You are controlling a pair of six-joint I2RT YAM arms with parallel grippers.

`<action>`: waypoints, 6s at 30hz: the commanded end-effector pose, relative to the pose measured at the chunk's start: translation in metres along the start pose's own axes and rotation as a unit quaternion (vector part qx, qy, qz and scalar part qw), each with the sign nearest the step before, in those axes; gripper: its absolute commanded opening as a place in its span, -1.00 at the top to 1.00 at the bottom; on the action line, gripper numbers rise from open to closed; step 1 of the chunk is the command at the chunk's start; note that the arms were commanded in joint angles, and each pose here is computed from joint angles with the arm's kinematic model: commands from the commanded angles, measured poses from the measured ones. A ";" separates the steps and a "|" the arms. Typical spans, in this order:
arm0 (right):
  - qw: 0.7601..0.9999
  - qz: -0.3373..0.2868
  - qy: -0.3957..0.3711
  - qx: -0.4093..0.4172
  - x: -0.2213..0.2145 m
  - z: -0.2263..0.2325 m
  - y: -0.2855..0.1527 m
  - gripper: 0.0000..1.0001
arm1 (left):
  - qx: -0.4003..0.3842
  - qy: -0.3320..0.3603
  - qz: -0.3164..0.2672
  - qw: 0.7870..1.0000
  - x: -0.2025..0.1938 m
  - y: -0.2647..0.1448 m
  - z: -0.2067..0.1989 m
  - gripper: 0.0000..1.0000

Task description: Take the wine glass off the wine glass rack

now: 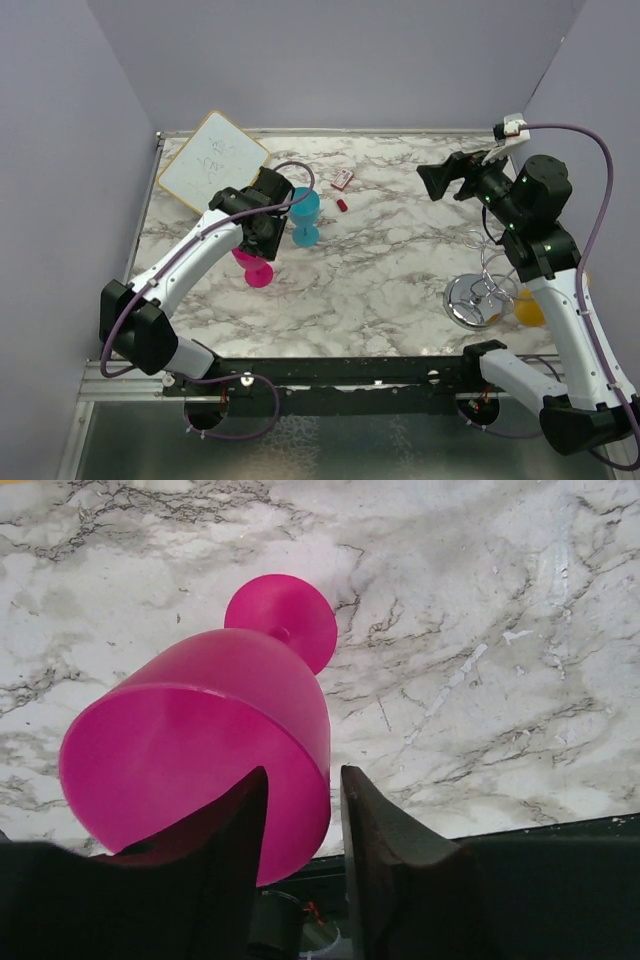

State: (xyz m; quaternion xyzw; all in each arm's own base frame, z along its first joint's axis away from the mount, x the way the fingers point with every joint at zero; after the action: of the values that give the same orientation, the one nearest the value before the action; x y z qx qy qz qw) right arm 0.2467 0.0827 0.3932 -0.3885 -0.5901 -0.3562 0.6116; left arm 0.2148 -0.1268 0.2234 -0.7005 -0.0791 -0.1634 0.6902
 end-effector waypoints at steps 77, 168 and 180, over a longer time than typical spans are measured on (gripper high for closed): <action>0.674 0.206 0.092 -0.704 -0.042 -0.115 -0.163 -0.99 | -0.291 0.148 -0.564 0.759 -0.039 -0.152 -0.087 -0.99; 0.642 0.155 0.186 -0.728 -0.086 -0.088 -0.184 -0.45 | -0.259 0.279 -0.449 0.808 0.000 -0.148 -0.197 -0.93; 0.647 0.145 0.184 -0.726 -0.078 -0.086 -0.187 -0.28 | -0.262 0.281 -0.447 0.808 0.000 -0.147 -0.199 -0.93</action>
State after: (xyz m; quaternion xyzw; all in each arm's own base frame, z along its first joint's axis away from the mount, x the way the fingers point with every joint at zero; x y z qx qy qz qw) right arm 0.1156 -0.0789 0.3142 -0.7296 0.0545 -0.6222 0.2786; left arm 0.1434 -0.3165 0.3497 -0.6595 -0.1396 -0.6560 0.3395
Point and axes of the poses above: each gripper's point midway between its finger pads, its own y axis out along the fingers, its own z axis along the line the jaws close on, x = y × z, the point moved 8 cm from there along -y, back along the fingers, and after that the axes turned 9 degrees about -y, right-handed, at the moved point
